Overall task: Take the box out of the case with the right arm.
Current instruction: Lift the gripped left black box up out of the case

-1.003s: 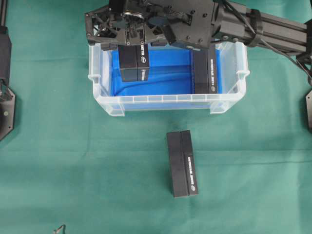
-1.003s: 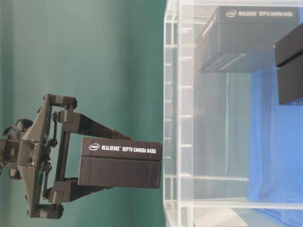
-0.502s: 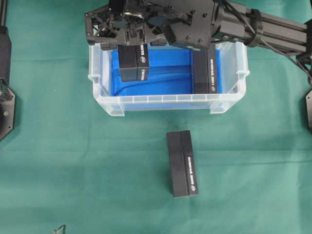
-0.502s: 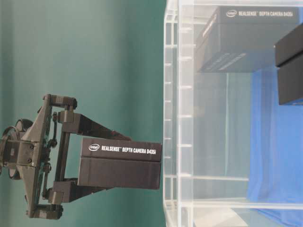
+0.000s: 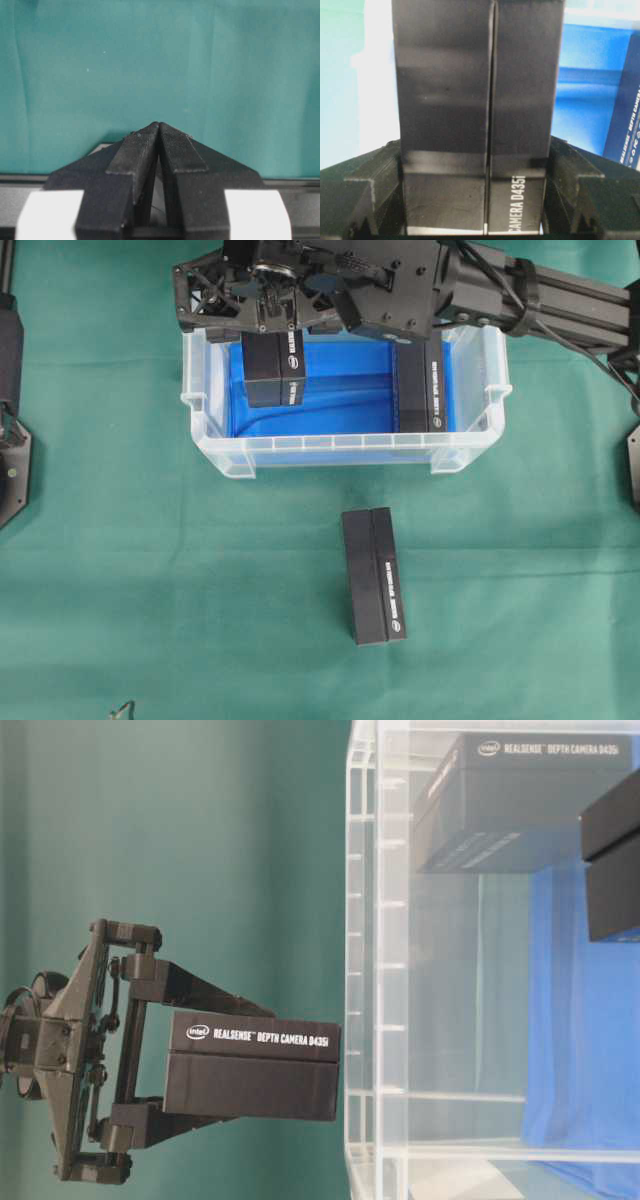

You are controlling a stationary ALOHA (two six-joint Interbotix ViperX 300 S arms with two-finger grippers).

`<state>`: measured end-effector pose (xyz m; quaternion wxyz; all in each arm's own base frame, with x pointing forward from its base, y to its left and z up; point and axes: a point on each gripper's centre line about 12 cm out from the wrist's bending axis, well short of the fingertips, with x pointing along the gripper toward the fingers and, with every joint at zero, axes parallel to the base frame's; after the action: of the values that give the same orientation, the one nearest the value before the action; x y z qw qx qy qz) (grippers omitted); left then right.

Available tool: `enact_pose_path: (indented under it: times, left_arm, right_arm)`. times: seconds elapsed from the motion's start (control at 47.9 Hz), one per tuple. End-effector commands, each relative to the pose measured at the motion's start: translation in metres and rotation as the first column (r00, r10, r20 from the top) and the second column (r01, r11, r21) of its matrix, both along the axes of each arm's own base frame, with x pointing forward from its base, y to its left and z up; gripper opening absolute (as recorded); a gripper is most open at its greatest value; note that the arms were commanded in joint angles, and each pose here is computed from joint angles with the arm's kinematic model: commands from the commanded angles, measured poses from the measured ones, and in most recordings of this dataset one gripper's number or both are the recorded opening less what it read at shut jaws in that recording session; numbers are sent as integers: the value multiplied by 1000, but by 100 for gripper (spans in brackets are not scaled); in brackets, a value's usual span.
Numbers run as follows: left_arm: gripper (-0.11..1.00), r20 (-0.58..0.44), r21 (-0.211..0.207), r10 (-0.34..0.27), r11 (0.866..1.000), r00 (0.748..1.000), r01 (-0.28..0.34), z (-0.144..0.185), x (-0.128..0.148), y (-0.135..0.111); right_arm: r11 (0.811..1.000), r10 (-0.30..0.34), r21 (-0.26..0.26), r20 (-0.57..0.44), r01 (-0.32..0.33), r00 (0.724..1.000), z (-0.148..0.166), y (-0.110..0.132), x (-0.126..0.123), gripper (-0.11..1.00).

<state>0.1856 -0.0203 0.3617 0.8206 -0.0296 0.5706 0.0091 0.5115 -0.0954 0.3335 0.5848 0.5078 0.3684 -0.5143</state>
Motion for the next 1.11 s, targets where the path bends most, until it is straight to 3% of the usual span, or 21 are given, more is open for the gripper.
enact_pose_path:
  times: [0.0, 1.087]
  left_arm:
    - [0, 34, -3, -3, 1000, 999, 3, 10, 0, 0]
    - [0, 32, -4, -3, 1000, 999, 3, 10, 1, -1]
  right_arm:
    - [1000, 7, -23, 106, -5, 994, 47, 3, -15, 65]
    - [1000, 17, -21, 108, -15, 994, 50, 10, -17, 65]
